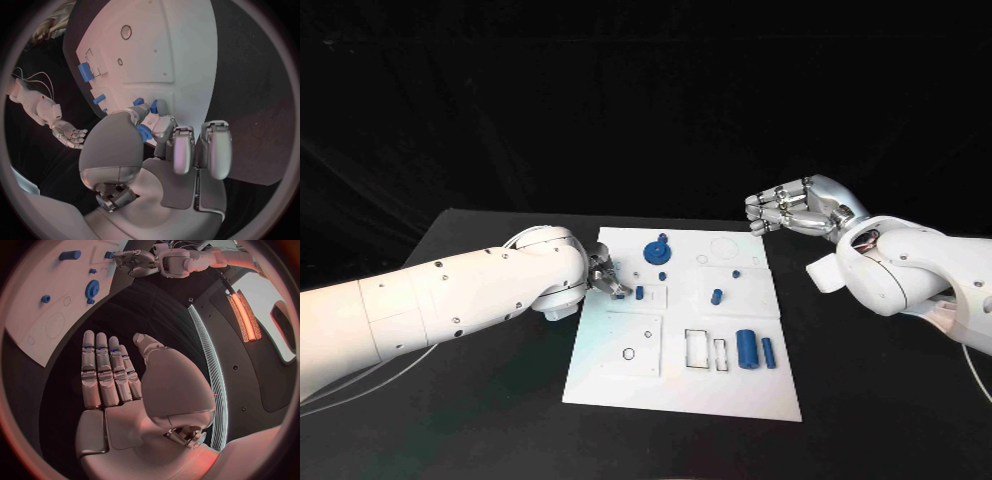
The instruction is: Assemble the parts on the task board
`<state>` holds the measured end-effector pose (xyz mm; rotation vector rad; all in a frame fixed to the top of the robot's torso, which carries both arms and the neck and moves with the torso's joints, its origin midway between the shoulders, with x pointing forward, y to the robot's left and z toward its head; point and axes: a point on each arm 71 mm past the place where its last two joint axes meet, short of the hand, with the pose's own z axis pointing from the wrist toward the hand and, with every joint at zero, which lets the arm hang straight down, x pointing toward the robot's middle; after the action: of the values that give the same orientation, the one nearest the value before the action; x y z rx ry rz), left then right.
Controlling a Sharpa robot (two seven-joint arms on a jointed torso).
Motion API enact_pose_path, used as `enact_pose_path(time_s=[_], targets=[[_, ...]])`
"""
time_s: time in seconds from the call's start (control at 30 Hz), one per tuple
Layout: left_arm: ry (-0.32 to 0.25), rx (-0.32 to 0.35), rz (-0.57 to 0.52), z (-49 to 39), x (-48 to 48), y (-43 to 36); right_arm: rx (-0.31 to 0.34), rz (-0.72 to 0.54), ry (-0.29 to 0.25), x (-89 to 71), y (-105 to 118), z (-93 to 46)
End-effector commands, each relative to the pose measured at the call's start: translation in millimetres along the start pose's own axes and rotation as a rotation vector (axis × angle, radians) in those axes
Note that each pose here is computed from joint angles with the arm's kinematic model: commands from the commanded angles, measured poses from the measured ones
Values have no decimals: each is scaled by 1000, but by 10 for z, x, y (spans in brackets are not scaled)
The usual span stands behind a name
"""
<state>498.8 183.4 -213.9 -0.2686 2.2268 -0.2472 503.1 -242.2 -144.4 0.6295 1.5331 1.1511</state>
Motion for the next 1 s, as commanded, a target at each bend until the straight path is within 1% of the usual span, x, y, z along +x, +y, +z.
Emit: enact_pose_path(time_s=[0.03,0.37,0.57,0.87,1.0], targets=[[16,-21,1,5,13,7,-11,-5,7,10,9,-3],[6,-39,-6,22,-17,63,-10,-5,6,2,5,-7],[1,-34,-12,13,-24,74,-9,-5,6,1,3,-5],[-22,-20,-62,3,-45,73,-10,-5,7,6,3,-2],[-45,-10,-100,-7,-82,99,-9,-5,6,4,0,-4]])
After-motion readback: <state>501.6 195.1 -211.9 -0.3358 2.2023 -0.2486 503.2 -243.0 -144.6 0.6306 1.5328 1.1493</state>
